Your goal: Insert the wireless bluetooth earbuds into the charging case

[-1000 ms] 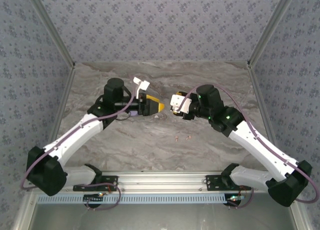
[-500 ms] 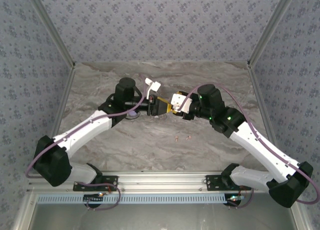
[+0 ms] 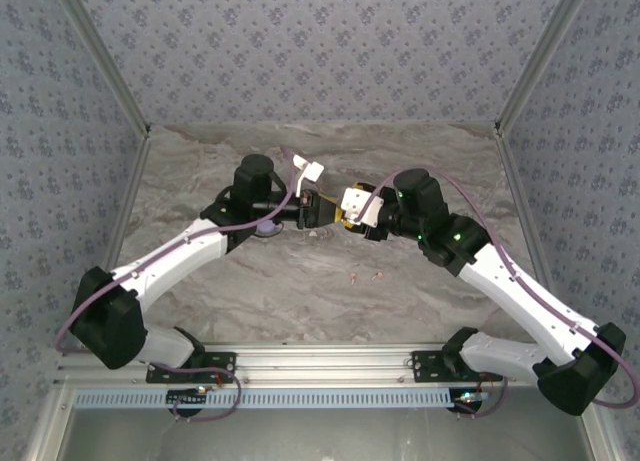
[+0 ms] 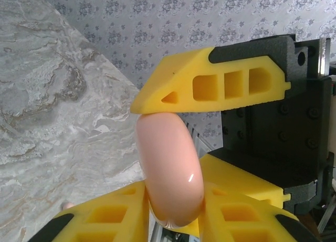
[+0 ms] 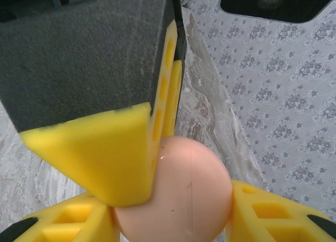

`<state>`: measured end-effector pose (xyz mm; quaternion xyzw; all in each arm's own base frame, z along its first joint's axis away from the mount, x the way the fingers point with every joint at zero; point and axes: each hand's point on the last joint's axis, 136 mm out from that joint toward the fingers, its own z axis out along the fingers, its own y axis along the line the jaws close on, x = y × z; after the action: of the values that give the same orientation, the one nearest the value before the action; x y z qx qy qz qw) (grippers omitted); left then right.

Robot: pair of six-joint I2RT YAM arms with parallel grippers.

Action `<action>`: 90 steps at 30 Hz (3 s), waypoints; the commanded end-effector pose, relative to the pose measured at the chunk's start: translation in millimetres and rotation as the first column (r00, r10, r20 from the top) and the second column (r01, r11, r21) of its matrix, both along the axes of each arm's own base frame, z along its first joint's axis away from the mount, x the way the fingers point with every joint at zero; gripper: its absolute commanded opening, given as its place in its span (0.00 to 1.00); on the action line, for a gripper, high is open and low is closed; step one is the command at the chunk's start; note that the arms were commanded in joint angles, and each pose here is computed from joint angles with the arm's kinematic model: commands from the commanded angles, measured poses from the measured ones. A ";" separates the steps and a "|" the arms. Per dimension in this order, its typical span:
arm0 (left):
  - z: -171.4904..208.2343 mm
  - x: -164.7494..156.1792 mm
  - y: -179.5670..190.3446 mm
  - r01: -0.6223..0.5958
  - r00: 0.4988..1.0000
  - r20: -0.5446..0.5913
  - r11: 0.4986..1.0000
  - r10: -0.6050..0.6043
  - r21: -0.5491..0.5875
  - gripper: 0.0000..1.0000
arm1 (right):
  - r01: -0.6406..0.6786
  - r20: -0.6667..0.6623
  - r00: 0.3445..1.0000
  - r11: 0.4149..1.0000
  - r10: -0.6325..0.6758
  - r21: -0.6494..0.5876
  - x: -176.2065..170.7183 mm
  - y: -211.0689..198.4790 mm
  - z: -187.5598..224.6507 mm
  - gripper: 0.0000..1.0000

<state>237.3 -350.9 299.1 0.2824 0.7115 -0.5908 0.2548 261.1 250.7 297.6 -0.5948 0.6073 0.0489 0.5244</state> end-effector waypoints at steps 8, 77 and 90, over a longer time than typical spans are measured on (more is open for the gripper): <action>19.7 2.3 -6.8 0.013 0.998 0.066 0.999 -0.010 -0.038 0.31 | -0.037 -0.035 0.999 0.999 0.037 -0.003 -5.9 10.7 0.5 0.49; 38.6 -12.9 22.8 -0.056 0.674 0.735 0.997 0.077 -0.053 0.00 | 0.035 -0.193 0.980 0.918 0.046 0.396 17.2 -11.6 84.7 1.00; 42.8 -13.5 23.6 -0.059 0.675 0.733 0.996 0.085 -0.062 0.00 | -0.052 -0.268 0.954 0.953 0.137 0.300 -0.7 4.6 44.6 1.00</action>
<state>226.8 -326.0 318.9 0.4584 0.5727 -0.4284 0.5276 263.3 251.7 355.5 -0.5106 0.6290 0.2507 0.5299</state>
